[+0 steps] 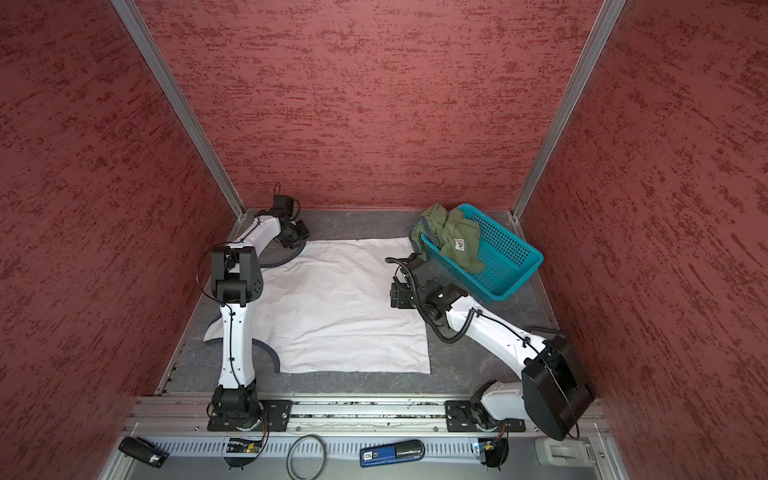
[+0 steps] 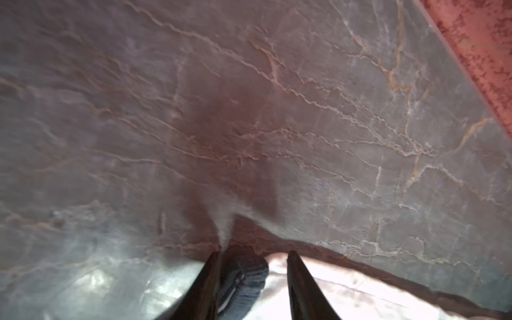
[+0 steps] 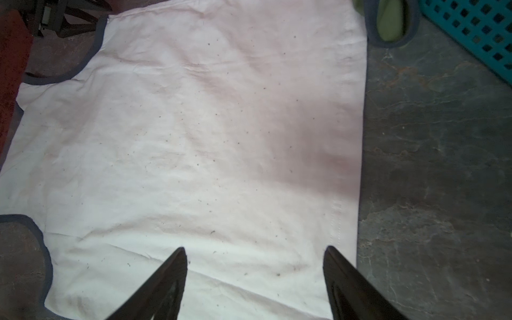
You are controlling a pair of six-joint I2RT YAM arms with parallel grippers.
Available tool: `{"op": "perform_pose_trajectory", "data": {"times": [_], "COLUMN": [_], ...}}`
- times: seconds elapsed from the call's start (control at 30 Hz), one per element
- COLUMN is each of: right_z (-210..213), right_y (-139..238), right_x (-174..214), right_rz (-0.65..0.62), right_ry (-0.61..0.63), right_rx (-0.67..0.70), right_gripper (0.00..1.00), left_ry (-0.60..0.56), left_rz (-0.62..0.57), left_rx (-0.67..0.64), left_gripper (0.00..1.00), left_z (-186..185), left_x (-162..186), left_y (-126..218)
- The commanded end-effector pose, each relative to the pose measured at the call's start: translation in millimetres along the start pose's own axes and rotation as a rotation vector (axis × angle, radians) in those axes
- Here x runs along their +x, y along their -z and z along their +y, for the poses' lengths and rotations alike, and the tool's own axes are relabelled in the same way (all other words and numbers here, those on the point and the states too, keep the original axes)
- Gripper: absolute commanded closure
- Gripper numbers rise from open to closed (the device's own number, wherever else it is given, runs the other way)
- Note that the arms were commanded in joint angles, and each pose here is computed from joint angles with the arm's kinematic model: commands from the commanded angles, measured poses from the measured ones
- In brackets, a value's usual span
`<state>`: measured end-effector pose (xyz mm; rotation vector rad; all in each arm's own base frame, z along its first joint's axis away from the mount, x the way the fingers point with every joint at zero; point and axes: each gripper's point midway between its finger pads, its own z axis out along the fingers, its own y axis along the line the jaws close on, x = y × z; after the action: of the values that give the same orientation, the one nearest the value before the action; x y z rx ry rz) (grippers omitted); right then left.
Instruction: Fold and stack the tank tops
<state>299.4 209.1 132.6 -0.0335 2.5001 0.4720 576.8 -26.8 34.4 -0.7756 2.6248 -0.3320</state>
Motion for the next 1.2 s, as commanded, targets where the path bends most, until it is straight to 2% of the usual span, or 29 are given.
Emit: {"op": "perform_pose_trajectory", "data": {"times": [0.0, 0.17, 0.2, 0.37, 0.57, 0.8, 0.97, 1.17], "right_z": [0.2, -10.0, -9.0, 0.5, 7.0, -2.8, -20.6, -46.5], "right_y": [3.6, -2.0, -4.5, -27.7, -81.3, -151.6, -197.4, -232.2], "right_x": [-19.0, -37.3, -42.1, -81.8, -130.3, -185.4, -213.0, -235.5], "right_rz": [-0.059, -0.105, -0.103, -0.097, -0.054, -0.037, -0.029, -0.064], "right_ry": [0.009, -0.022, -0.024, -0.018, -0.002, 0.005, 0.023, 0.012], "right_rx": [0.03, 0.044, 0.037, 0.009, 0.01, 0.048, 0.1, 0.14], "right_gripper": [0.22, 0.22, 0.22, 0.22, 0.22, 0.26, 0.3, 0.36], "left_ry": [0.003, 0.041, 0.052, 0.154, 0.211, 0.259, 0.251, 0.246], "left_rz": [0.035, 0.004, -0.019, -0.146, -0.171, -0.146, -0.131, -0.12], "left_rx": [-0.016, -0.004, -0.001, 0.043, 0.068, 0.08, 0.099, 0.117], "left_gripper": [0.75, 0.98, 1.0, 1.0, 1.0, 1.0, 1.0, 1.0], "left_z": [8.0, 15.3, 17.7, 47.6, 78.0, 101.0, 98.2, 92.9], "left_x": [7.2, 0.1, -3.1, -8.5, 1.1, 15.1, 17.4, 18.8], "left_y": [-12.6, -1.8, 5.0, 44.1, 71.1, 75.1, 71.8, 69.9]}}
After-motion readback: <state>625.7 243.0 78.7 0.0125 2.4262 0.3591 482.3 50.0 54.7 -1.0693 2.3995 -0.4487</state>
